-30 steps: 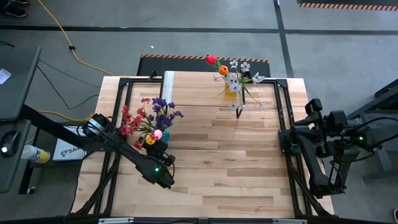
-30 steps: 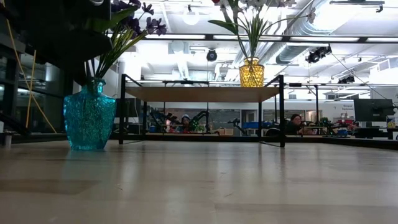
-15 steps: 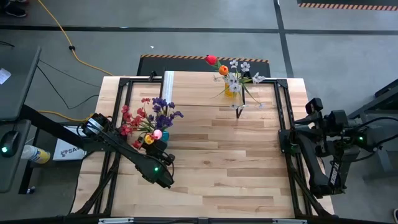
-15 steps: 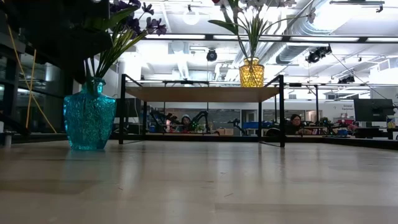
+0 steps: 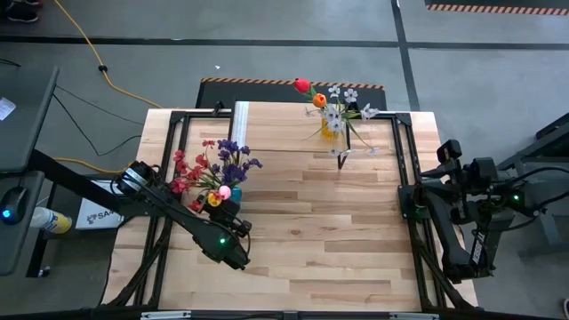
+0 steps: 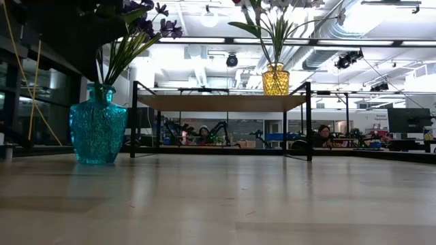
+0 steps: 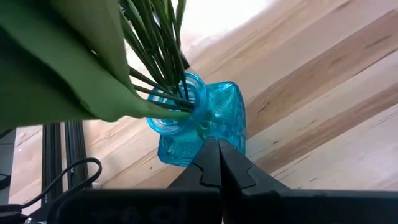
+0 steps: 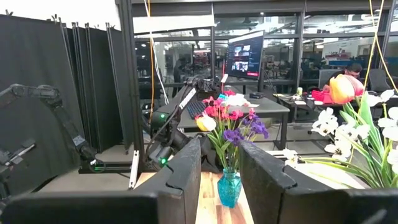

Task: Pick and place flowers into a vace then onto a shelf
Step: Put the blue vase on the shelf

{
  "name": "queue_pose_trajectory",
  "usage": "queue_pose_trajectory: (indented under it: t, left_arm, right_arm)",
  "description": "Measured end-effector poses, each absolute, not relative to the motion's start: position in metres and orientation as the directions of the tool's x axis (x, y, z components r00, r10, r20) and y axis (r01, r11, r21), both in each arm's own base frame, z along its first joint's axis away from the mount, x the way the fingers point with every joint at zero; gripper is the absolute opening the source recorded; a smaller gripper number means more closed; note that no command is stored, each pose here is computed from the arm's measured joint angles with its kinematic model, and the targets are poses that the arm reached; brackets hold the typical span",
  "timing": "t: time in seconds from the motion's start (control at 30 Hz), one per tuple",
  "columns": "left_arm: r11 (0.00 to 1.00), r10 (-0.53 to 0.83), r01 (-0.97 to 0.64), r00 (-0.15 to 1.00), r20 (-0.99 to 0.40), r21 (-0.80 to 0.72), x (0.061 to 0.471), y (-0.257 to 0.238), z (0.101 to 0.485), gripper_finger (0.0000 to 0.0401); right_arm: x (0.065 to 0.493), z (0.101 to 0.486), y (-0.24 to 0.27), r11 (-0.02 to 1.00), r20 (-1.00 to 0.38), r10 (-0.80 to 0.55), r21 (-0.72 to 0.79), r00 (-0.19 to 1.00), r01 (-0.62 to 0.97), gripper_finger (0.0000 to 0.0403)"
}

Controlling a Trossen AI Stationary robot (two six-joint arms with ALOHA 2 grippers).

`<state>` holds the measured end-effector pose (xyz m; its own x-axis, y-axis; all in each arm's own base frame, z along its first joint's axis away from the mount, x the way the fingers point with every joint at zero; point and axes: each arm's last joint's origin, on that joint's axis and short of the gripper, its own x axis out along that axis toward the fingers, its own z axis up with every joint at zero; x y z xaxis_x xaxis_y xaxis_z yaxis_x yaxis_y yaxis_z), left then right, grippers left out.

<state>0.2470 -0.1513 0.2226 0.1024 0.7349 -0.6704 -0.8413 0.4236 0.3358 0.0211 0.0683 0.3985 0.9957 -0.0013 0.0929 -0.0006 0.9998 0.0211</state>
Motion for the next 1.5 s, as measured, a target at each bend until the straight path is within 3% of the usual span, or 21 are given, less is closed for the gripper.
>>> queue_pose_trajectory:
  t: [0.13, 0.5, 0.9, 1.2, 1.5]
  left_arm:
    - [0.423, 0.734, -0.842, 0.101, -0.671, 0.335, 0.247, -0.151, 0.222, 0.0024]
    - [0.458, 0.699, -0.829, 0.113, -0.706, 0.321, 0.252, -0.156, 0.233, 0.0115]
    - [0.455, 0.691, -0.841, 0.127, -0.711, 0.291, 0.255, -0.157, 0.238, 0.0118]
    - [0.467, 0.684, -0.838, 0.139, -0.716, 0.283, 0.251, -0.164, 0.238, 0.0141]
    - [0.499, 0.664, -0.818, 0.149, -0.732, 0.286, 0.243, -0.175, 0.237, 0.0229]
  right_arm:
    - [0.021, 0.398, 0.068, 1.0, 0.09, 0.002, 0.022, 0.996, -0.004, 0.0099]
    - [0.021, 0.398, 0.068, 1.0, 0.092, 0.0, 0.023, 0.996, -0.002, 0.0099]
    - [0.021, 0.398, 0.068, 1.0, 0.09, 0.001, 0.03, 0.996, -0.003, 0.0099]
    - [0.021, 0.398, 0.068, 0.999, 0.087, 0.003, 0.034, 0.996, -0.006, 0.0099]
    - [0.021, 0.397, 0.067, 0.999, 0.086, 0.002, 0.036, 0.996, -0.005, 0.0099]
